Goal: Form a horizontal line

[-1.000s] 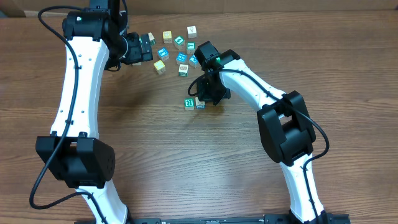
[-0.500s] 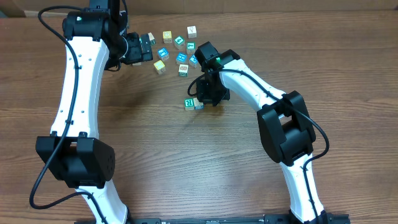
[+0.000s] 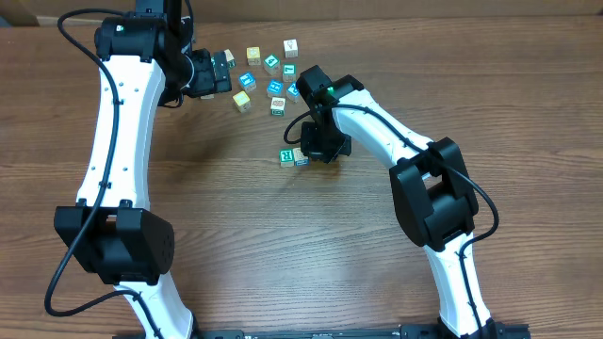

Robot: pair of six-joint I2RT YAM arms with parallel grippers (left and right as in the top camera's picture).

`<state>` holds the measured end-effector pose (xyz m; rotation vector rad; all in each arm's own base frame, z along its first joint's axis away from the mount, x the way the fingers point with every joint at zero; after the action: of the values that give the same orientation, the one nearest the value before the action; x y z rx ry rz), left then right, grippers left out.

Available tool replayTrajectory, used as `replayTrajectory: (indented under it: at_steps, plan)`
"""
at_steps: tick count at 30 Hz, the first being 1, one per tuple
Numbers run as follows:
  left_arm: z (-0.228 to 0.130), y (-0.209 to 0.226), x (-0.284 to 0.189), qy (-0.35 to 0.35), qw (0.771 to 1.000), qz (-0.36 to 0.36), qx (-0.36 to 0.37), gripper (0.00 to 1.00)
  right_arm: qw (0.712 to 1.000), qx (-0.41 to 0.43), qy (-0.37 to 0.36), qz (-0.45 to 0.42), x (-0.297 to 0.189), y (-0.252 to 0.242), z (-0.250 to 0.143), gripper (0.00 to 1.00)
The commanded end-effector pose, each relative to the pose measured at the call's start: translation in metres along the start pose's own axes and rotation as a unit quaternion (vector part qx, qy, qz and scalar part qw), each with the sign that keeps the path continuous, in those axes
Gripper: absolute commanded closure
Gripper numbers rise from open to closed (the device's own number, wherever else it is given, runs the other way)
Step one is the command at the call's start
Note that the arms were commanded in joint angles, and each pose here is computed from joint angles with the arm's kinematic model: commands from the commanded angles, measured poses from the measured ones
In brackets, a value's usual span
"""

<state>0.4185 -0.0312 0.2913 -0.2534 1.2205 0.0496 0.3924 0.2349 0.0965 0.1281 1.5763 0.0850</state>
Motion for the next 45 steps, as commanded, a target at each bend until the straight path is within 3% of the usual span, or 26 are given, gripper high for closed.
replayTrajectory:
  at_steps: [1, 45]
  plan:
    - [0.0005, -0.0024, 0.0007, -0.001, 1.0, 0.002, -0.002, 0.0, 1.0, 0.0, -0.011, 0.01, -0.0142, 0.0038, -0.0023, 0.91]
    - [0.0005, -0.0024, 0.0007, -0.001, 1.0, 0.002, -0.002, 0.0, 1.0, 0.007, 0.001, 0.03, -0.0142, 0.0073, -0.0044, 0.92]
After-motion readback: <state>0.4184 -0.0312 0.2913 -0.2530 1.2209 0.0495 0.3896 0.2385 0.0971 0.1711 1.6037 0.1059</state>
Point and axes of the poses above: each gripper's point midway between its finger pads, its own x axis out along the fingers, its own y axis along the line the jaws close on, z = x × y, the point moved 9 cm from there along -x, back along the fingers, and after that the axes turned 1 degree about -x, right-handed, at the moved point
